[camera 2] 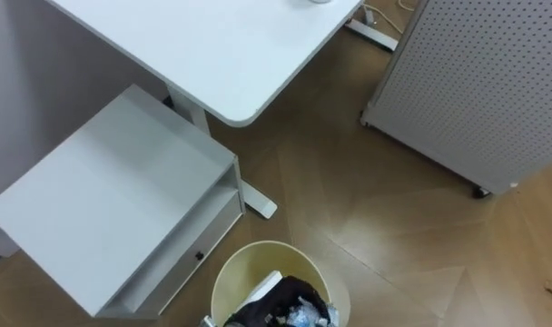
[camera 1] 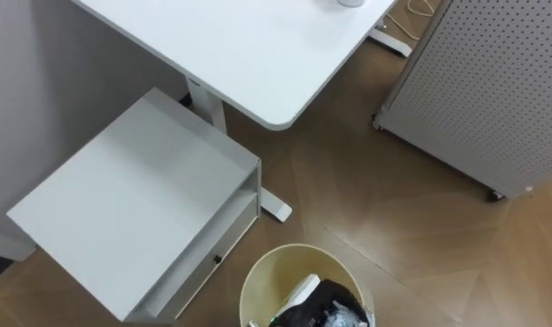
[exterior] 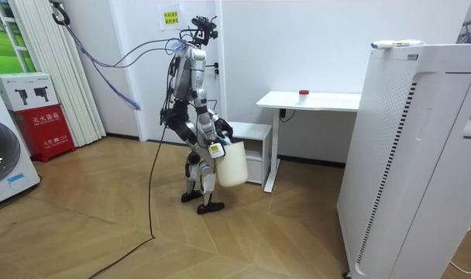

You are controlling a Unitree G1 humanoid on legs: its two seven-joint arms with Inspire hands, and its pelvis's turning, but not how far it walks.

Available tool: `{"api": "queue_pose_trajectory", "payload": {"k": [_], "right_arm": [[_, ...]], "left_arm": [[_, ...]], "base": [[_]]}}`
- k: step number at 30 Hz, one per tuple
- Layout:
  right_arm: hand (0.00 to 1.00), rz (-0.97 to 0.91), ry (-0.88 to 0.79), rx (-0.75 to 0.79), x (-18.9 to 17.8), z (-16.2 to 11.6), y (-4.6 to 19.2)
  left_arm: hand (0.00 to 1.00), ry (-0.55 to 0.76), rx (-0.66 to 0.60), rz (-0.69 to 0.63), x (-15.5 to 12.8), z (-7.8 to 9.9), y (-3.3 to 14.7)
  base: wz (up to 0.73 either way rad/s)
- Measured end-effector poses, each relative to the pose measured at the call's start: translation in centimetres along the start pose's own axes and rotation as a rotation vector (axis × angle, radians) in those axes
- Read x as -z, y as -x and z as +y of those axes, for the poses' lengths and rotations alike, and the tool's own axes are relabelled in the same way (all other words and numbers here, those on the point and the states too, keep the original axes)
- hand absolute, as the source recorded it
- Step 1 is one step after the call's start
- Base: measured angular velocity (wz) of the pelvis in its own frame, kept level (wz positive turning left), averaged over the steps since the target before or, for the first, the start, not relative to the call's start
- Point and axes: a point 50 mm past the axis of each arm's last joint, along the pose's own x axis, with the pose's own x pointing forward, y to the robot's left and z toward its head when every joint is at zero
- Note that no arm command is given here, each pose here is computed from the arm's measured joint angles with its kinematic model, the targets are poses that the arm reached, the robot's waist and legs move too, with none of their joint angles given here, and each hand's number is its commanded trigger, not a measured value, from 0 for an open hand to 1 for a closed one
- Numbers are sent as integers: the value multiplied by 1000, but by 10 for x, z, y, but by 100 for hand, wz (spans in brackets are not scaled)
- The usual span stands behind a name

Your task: Pick garbage

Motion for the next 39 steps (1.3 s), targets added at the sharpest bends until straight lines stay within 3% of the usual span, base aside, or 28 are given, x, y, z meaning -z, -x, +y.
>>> {"api": "queue_pose_trajectory", "payload": {"k": [11, 19, 39], "right_arm": [[100, 8, 5, 16, 0, -7, 0], [100, 30, -1, 38, 3, -23, 3], [100, 64, -148, 145, 26, -71, 21]], "left_arm": [[0, -122, 39, 0, 3, 2, 2], [0, -186, 29, 51, 21, 11, 10], [0, -170, -35, 80, 44, 33, 39]], "base": [[0], [2], [-1]]}}
